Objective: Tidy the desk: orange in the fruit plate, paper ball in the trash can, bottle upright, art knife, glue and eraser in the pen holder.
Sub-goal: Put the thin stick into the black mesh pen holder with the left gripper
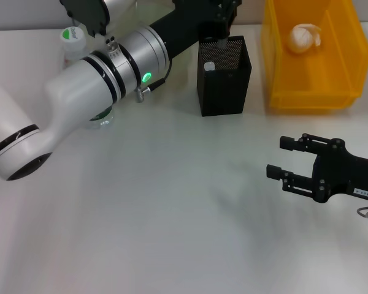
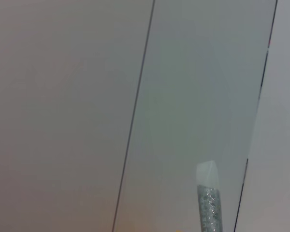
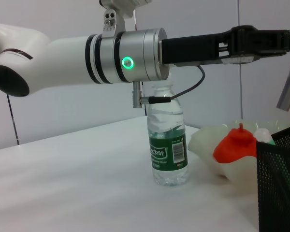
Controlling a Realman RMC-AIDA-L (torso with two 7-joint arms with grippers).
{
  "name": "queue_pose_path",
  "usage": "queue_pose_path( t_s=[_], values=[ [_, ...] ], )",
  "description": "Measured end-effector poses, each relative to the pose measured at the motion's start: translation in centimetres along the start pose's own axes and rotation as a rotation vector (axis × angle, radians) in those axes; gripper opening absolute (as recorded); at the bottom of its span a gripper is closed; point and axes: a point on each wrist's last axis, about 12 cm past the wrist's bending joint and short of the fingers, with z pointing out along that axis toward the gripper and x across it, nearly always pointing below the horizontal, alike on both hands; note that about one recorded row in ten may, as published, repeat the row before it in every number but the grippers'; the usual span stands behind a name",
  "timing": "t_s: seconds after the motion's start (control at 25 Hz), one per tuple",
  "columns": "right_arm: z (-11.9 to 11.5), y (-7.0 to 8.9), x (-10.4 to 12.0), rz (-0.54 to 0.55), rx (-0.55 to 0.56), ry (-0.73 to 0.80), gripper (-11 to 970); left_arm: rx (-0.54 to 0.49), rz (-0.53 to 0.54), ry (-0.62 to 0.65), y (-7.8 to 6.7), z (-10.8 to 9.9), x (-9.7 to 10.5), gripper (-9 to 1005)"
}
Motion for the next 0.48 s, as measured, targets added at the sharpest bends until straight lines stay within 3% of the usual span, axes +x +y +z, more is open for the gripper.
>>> queue_pose_path(
  t_s=[0.48],
  values=[
    [0.32,-0.04,-0.07,0.004,-0.004,-0.004,725,0.012,0.005,0.001,-0.22,-0.15,0.17,223]
  ],
)
